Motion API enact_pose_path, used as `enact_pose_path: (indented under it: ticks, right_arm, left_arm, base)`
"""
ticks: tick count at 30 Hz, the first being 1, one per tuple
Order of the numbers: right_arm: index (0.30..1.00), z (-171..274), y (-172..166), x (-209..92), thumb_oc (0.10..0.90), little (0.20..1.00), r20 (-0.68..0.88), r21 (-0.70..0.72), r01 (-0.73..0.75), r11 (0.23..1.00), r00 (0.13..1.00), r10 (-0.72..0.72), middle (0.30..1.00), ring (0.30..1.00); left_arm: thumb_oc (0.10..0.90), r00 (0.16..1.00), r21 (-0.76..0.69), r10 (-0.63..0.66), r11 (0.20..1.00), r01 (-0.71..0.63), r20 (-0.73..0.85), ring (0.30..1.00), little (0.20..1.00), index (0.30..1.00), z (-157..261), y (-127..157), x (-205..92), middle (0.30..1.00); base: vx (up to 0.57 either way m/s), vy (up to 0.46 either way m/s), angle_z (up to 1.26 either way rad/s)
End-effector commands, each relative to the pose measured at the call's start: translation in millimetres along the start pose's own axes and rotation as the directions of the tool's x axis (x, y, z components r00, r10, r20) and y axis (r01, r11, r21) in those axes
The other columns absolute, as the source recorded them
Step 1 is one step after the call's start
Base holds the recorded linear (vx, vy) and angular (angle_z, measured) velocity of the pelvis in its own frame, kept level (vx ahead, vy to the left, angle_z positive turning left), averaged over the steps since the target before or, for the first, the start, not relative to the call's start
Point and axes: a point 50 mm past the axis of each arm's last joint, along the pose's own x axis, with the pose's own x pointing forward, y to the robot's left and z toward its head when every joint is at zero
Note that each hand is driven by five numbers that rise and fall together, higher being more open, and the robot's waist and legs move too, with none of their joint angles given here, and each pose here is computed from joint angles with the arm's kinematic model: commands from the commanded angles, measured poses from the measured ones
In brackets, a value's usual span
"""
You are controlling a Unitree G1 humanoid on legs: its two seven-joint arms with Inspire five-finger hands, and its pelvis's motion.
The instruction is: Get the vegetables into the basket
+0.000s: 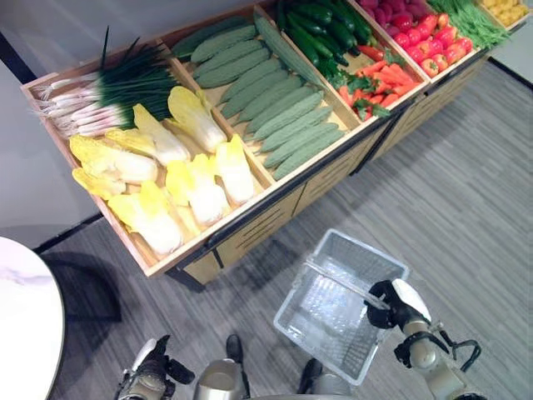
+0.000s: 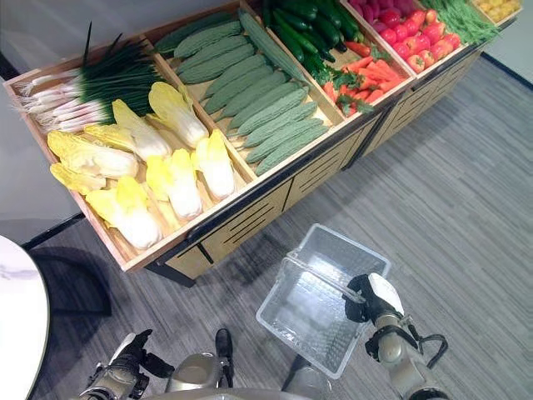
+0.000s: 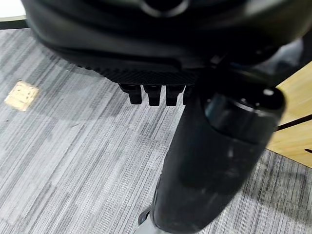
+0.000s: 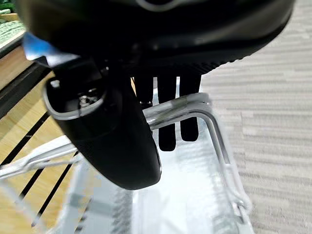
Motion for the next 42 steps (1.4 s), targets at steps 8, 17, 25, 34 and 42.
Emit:
enact_pose_path:
  ticks: [8, 17, 25, 34, 42]
  right_arm:
    - [0.3, 6, -51, 8, 0.4, 0.3, 0.055, 0.059, 0.228, 0.972, 0.971, -0.231, 0.3, 0.3]
    - [0.3, 4, -53, 3, 0.4, 0.3, 0.078, 0.043, 0.208, 0.977, 0.974, -0.211, 0.3, 0.3]
    - [0.3, -14, -71, -5, 0.4, 0.3, 0.03, 0.004, 0.268, 0.963, 0.963, -0.268, 0.3, 0.3]
    - [0.3, -33, -60, -16, 0.4, 0.3, -0.038, -0.015, 0.252, 0.968, 0.967, -0.252, 0.3, 0.3]
    - [0.3, -44, -36, -7, 0.4, 0.3, -0.151, 0.033, 0.202, 0.979, 0.969, -0.195, 0.3, 0.3]
  left_arm:
    - [0.9, 0.998, -0.026, 0.04, 0.999, -0.041, -0.04, 1.0, 1.0, 1.0, -11, 3, -1, 1.0]
    - [0.9, 0.995, -0.09, 0.057, 0.994, -0.064, -0.08, 1.0, 1.0, 1.0, -13, 4, -1, 1.0]
    - [0.9, 0.999, -0.067, 0.006, 0.998, -0.009, -0.041, 1.0, 1.0, 1.0, 2, -15, -2, 1.0]
    - [0.9, 0.999, -0.011, -0.006, 1.0, 0.005, -0.031, 1.0, 1.0, 1.0, 3, -18, -3, 1.0]
    - [0.9, 1.0, -0.02, 0.008, 1.0, -0.008, -0.021, 1.0, 1.0, 1.0, 1, -13, -2, 1.0]
  base:
    - [0.17, -0.108, 0.31]
    - [0.17, -0.297, 0.72]
    - [0.01, -0.18, 0.5]
    - [0.02, 0.03, 0.46]
    - [0.03, 0.227, 0.02]
